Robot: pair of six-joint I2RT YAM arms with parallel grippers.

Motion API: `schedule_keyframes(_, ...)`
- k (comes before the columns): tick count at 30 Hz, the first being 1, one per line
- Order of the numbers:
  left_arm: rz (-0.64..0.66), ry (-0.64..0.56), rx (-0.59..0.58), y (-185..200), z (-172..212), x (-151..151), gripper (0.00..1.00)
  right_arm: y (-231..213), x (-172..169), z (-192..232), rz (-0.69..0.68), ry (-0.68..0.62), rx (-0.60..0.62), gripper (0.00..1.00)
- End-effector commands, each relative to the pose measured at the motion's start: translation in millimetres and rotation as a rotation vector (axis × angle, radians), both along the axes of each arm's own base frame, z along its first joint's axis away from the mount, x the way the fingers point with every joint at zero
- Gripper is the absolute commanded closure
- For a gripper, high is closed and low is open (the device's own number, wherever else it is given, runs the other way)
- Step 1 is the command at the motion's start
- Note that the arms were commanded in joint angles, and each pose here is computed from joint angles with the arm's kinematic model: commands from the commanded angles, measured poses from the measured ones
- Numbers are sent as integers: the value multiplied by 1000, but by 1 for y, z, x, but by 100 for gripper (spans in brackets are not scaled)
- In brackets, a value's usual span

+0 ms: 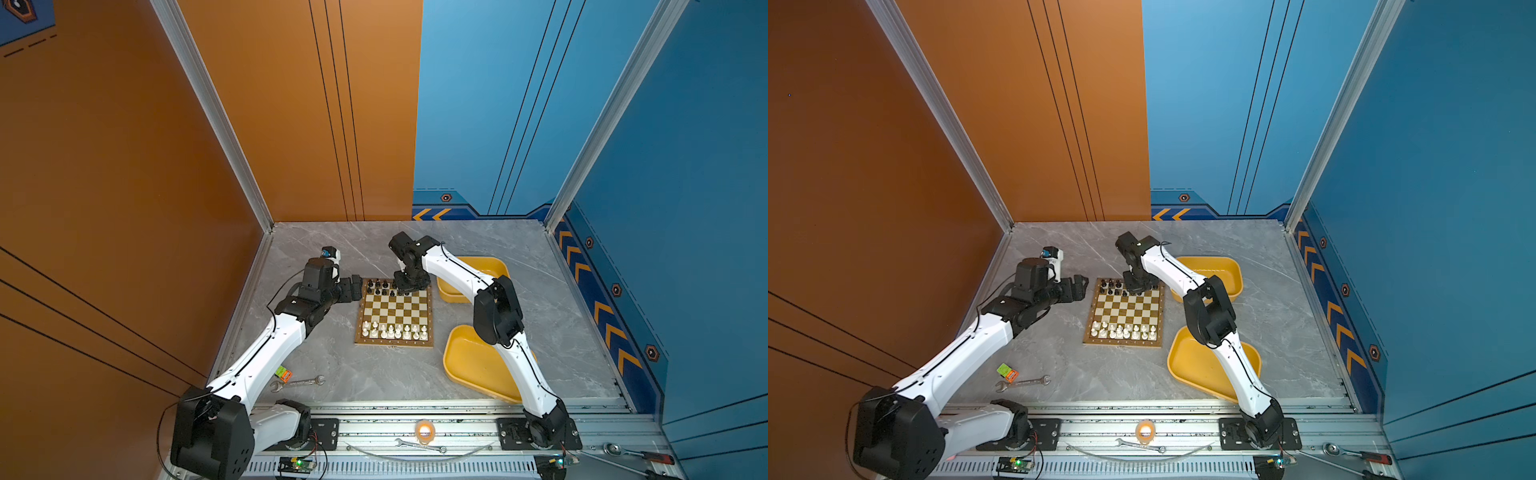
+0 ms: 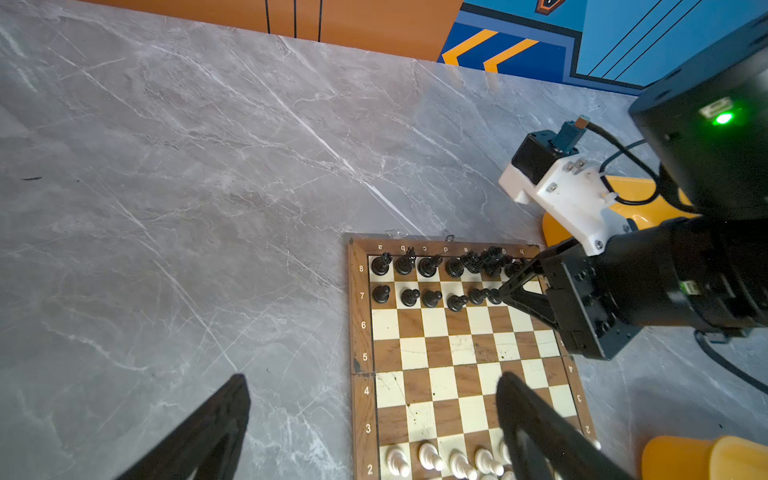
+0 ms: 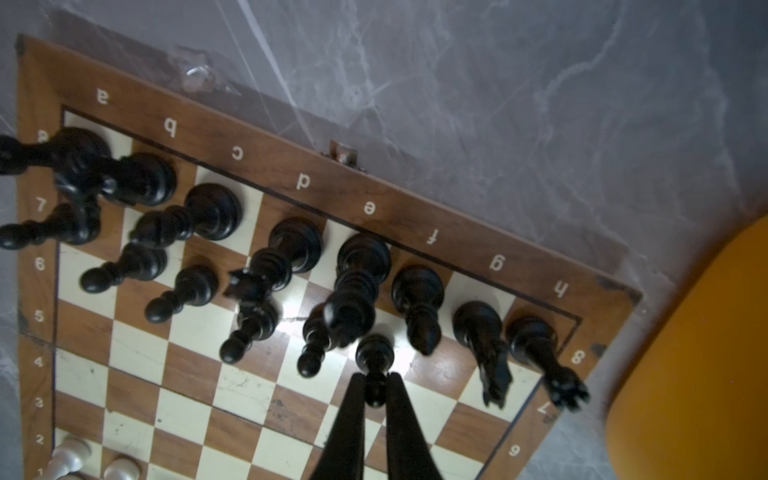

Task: Set up the chess pieces on the board
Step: 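Lower the black pawn onto the second-rank square and open the right gripper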

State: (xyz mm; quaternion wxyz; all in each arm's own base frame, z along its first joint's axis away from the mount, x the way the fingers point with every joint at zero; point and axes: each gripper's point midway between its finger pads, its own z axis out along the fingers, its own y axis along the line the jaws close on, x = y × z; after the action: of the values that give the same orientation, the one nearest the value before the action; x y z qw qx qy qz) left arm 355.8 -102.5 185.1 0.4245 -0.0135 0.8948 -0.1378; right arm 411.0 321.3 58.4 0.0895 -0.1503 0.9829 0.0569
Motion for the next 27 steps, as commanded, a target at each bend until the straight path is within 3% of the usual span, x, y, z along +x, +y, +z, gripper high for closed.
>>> schedule_keyframes(1,4,12,-5,1,0,2,7,-8,3,-3,-26,14,-21,89)
schedule_keyframes(27,2,19,-14,2,-4,1,7,-4,-6,-3,-19,36,-18,87)
